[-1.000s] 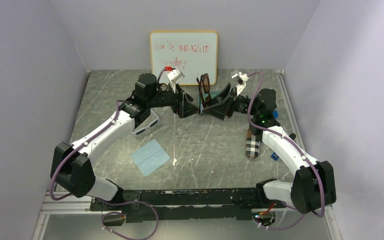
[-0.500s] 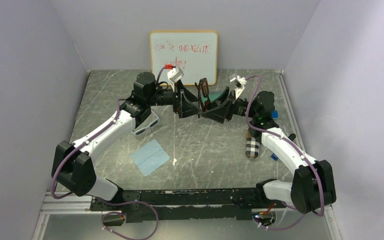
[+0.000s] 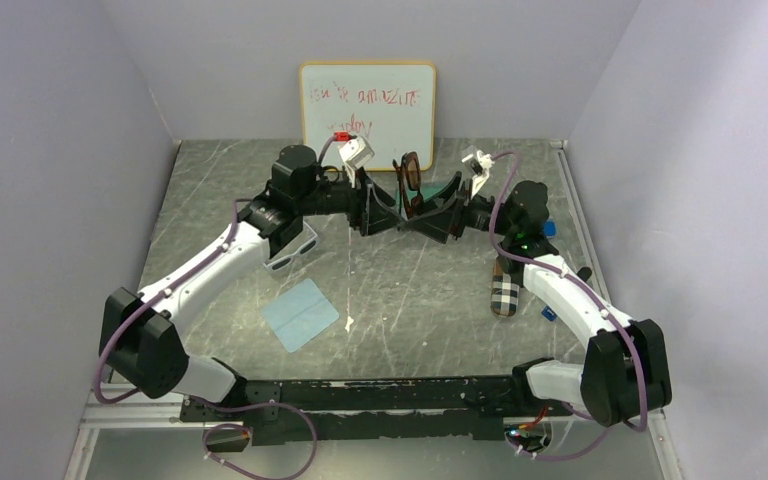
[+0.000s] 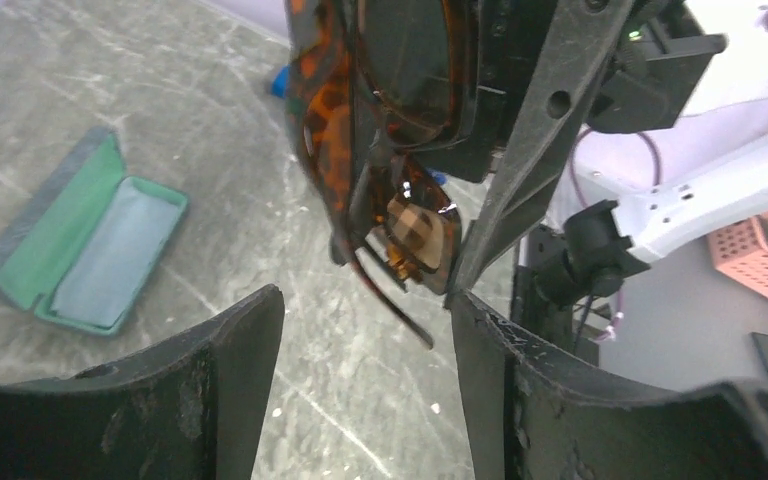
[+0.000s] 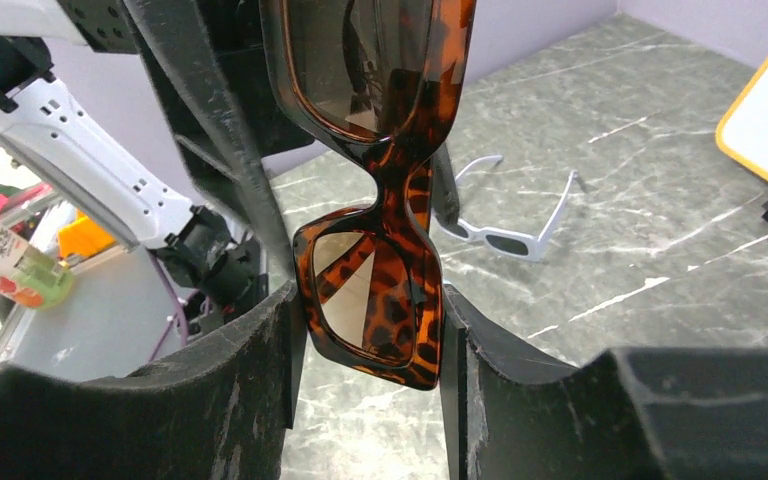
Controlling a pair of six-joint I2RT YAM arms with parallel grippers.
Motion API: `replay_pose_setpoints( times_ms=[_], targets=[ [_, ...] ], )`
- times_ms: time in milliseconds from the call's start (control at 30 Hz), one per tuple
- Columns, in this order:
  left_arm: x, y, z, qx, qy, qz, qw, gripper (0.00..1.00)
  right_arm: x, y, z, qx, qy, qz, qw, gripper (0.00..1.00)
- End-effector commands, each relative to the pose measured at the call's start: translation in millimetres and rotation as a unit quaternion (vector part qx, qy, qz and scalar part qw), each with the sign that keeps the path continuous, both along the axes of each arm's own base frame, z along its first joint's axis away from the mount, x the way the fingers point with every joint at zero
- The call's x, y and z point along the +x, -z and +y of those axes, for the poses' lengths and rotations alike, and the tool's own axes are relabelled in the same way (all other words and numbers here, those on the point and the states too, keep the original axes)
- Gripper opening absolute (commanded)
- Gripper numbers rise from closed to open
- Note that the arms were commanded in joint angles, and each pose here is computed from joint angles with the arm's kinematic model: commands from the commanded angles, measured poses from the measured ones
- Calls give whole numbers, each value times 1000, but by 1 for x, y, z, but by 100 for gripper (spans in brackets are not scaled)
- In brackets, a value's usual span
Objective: Organize the sunglasses
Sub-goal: Adjust the sunglasses.
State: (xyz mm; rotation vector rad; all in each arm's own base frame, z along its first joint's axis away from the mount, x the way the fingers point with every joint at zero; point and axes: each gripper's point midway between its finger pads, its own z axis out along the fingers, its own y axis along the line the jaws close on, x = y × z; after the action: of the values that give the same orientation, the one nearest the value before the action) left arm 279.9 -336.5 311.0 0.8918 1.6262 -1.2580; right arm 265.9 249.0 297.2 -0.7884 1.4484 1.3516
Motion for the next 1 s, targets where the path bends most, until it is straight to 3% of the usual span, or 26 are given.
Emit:
replay_pose_setpoints(
  times_ms=[0, 333, 567, 800, 967],
  targets=[
    [35, -5, 17, 28, -95, -47, 994, 66, -15, -18, 5, 1, -35, -46, 998, 1],
    [58, 3, 29, 55, -168, -44, 983, 65, -17, -19, 4, -1, -36, -51, 998, 0],
    [72, -1, 44, 78, -219, -60, 971, 62, 2, -9, 2, -32, 7, -50, 998, 0],
    [84, 7, 56, 97, -263, -62, 958, 50, 4, -13, 2, -31, 11, -49, 998, 0],
    [87, 5, 60, 103, -273, -68, 954, 36, 14, -7, -1, -46, 40, -43, 997, 0]
  ],
)
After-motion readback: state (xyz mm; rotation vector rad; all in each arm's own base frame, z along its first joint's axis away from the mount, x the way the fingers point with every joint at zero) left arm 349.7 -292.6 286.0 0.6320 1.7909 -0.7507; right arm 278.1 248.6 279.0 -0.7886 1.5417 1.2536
